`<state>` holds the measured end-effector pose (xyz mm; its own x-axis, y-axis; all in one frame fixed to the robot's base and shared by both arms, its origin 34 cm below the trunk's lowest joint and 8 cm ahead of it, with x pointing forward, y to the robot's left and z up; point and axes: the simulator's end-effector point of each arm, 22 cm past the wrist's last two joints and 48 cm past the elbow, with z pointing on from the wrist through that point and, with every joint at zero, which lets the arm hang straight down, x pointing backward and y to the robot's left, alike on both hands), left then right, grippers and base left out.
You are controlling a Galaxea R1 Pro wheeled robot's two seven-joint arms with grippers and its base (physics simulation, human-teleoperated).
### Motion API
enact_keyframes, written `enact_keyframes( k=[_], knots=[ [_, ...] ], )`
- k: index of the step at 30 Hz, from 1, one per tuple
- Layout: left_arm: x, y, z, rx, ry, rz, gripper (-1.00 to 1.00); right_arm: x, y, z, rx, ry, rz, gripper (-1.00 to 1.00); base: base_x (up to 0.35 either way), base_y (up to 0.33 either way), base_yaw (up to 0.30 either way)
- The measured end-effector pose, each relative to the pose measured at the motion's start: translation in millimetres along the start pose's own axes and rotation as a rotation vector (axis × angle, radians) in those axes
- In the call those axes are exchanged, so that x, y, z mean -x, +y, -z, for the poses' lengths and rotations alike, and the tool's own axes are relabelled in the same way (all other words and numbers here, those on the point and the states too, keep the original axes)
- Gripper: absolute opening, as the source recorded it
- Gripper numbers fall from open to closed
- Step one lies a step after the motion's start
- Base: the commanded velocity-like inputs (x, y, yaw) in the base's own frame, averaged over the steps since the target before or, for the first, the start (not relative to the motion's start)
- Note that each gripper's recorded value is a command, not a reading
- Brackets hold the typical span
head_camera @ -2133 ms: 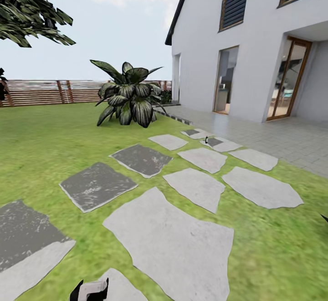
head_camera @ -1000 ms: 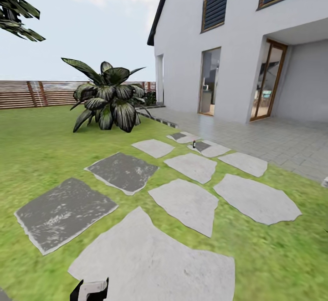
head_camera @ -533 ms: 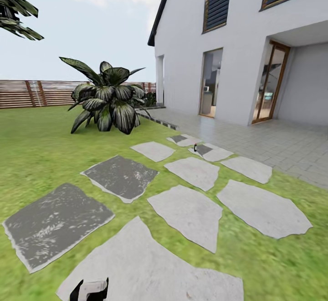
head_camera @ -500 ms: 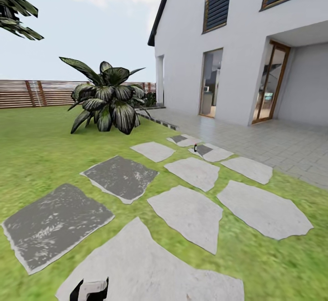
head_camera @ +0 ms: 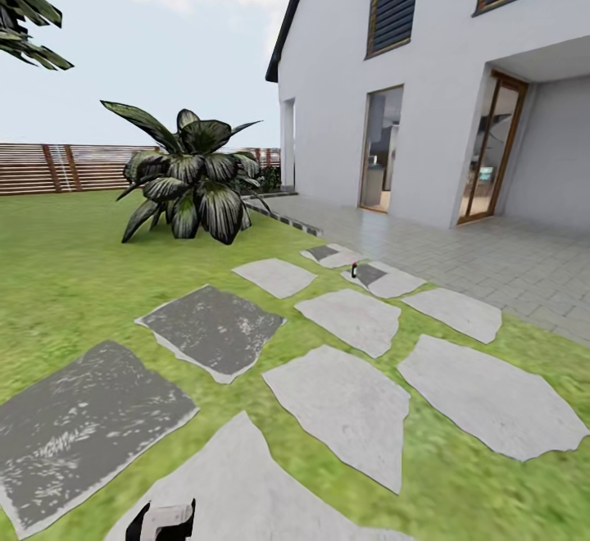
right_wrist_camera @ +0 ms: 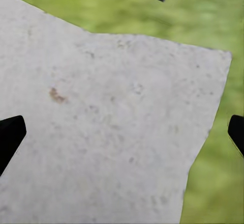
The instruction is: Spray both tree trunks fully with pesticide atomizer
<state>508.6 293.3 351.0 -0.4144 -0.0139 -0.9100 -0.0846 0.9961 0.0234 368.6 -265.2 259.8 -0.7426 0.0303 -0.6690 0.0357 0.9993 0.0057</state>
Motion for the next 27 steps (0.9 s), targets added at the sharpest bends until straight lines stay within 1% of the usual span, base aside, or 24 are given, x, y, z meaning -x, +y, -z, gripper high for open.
enact_keyframes(
  k=[8, 16, 20, 27],
  knots=[
    [-0.3, 0.4, 0.1, 0.001, 0.001, 0.001, 1.00, 0.6, 0.3, -0.1, 0.000, -0.001, 0.000, 1.00, 0.309, 0.000, -0.001],
    [0.1, 0.2, -0.1, 0.001, 0.000, 0.001, 1.00, 1.6, -0.5, -0.2, 0.000, -0.003, -0.001, 1.00, 0.309, 0.000, -0.152],
    [0.2, 0.3, -0.2, 0.001, 0.000, 0.001, 1.00, -2.2, -0.3, 0.3, 0.000, 0.005, 0.001, 1.00, 0.310, 0.000, -0.010],
    [0.0, 0.4, 0.0, 0.001, 0.000, 0.001, 1.00, -0.2, -0.4, 0.0, 0.000, 0.001, 0.000, 1.00, 0.309, 0.000, -0.001]
  ],
)
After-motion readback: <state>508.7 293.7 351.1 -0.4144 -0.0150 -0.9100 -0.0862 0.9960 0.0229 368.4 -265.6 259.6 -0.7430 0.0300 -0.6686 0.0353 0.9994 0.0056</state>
